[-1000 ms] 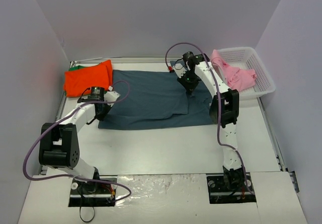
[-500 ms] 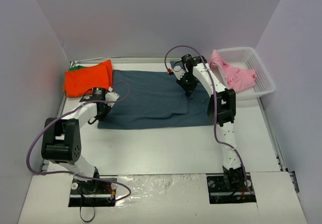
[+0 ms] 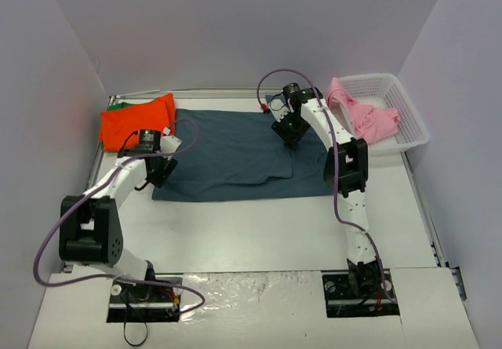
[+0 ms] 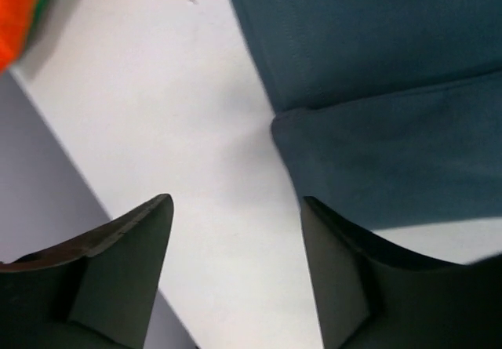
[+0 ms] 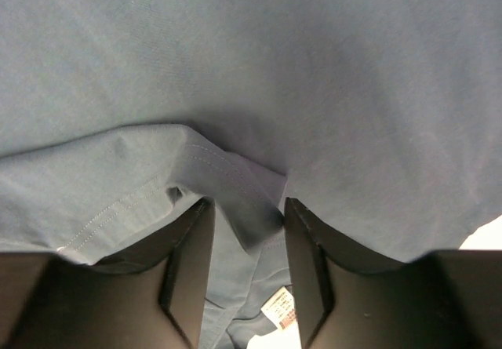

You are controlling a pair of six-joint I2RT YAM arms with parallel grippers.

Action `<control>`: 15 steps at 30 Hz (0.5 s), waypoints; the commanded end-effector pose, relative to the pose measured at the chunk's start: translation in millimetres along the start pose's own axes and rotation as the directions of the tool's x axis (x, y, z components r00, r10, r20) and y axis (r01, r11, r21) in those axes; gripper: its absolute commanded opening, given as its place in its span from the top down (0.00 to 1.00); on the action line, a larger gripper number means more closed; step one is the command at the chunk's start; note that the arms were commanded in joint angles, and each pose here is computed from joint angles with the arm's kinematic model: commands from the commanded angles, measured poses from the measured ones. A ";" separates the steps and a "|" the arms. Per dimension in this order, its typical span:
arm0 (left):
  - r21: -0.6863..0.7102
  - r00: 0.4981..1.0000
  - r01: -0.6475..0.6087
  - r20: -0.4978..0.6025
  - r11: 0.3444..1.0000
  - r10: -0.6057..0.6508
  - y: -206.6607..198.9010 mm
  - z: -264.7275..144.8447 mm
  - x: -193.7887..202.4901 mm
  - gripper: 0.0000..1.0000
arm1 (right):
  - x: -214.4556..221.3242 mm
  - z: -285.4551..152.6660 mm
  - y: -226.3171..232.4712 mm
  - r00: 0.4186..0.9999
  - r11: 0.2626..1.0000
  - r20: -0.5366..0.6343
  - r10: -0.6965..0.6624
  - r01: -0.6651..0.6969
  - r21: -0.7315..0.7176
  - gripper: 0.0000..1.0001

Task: Fold and stack the t-shirts
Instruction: Fold the flattened tshirt in 1/3 of the way

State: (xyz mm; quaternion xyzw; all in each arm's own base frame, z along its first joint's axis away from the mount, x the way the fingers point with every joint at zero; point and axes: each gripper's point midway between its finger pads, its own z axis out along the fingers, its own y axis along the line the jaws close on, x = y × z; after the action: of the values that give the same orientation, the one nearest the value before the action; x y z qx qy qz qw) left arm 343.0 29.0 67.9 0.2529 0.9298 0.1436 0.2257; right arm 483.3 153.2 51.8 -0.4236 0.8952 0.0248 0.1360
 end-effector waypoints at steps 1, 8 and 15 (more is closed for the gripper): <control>-0.118 0.992 0.040 0.123 0.992 -0.025 41.0 -64.7 -25.6 0.32 | -0.4 -28.5 -3.6 1.000 1.000 0.031 -0.003 0.002 0.030 0.60; -0.174 0.987 0.040 0.159 0.984 -0.012 60.3 -129.2 -21.7 0.22 | -0.9 -65.0 0.6 0.994 1.000 0.108 -0.017 0.014 0.026 0.35; -0.166 0.980 0.079 0.193 0.983 -0.046 65.9 -180.4 -2.6 0.21 | 1.5 -72.0 15.5 0.990 1.000 0.143 -0.001 0.004 -0.020 0.07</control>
State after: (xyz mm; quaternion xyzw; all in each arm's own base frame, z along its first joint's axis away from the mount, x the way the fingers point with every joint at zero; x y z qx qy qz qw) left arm 311.1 47.1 237.0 0.2185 0.8864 0.1969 0.3574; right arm 464.2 146.3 100.3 -0.4250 0.8857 0.0443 0.1814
